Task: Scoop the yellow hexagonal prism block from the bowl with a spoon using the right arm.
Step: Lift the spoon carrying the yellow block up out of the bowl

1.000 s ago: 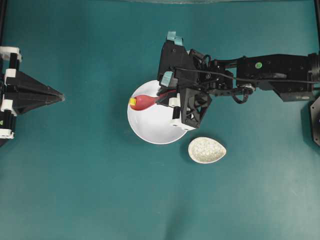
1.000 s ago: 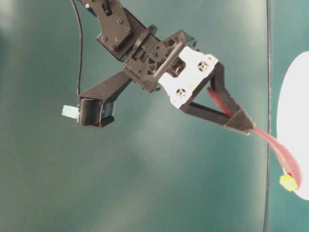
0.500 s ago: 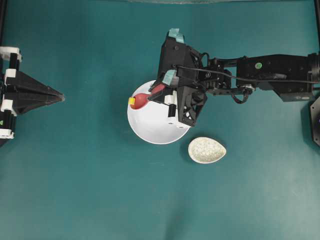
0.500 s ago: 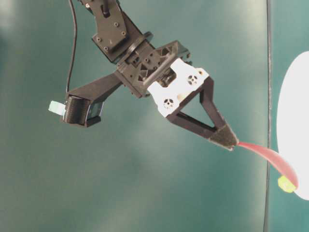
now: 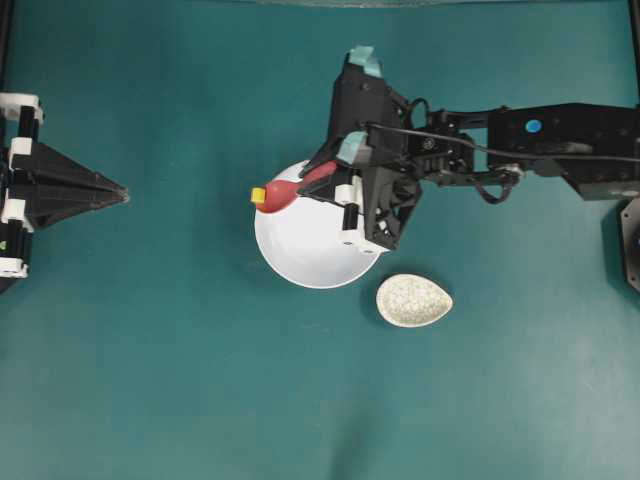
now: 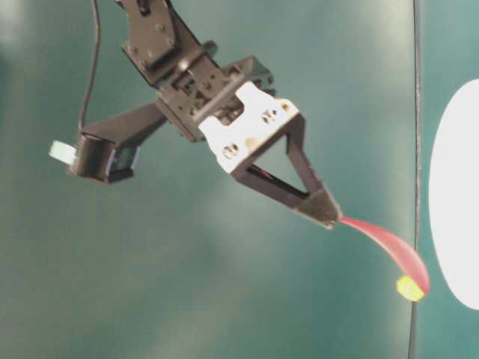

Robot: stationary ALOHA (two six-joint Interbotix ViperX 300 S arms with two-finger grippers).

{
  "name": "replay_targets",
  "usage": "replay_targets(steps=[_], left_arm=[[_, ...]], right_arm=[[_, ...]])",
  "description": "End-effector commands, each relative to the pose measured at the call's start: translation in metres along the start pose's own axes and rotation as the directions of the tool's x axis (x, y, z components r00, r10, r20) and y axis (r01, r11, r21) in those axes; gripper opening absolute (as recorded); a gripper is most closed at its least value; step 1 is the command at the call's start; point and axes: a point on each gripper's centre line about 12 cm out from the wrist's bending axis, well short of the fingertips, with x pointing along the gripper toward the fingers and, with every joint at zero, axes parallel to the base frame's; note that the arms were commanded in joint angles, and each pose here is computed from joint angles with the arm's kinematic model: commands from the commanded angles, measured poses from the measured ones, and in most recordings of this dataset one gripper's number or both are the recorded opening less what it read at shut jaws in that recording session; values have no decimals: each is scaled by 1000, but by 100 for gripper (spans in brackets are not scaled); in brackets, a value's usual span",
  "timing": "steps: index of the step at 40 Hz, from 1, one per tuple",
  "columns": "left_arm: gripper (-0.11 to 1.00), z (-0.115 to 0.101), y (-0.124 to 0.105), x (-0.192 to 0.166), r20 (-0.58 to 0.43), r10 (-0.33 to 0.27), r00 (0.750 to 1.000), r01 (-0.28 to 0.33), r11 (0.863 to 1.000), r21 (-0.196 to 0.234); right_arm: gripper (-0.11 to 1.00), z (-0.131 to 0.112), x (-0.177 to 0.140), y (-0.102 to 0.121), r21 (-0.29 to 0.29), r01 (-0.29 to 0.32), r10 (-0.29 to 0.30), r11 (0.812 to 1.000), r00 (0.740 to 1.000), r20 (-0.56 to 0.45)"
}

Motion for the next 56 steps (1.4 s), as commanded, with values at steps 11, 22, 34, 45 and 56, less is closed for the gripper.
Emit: replay_targets(steps=[11,22,34,45,56], left_arm=[[3,7,0,1,18,1,1000,-1,1000,2],[3,7,0,1,17,1,1000,-1,1000,2],[3,7,0,1,17,1,1000,-1,1000,3],[3,7,1,1,11,2,1000,-2,1000,1],[3,6,0,1,9,0,1000,0,1000,3]], right_arm=[[24,5,-21,1,2,-5,5,1000,999,47],[24,5,-28,1,2,-7,7,1000,997,82],[24,5,-38,1,2,-10,10,1000,992,128],[24,6,-50,0,2,-13,13,1000,979,204],[24,8,-66,0,-1,-21,21,1000,950,311]])
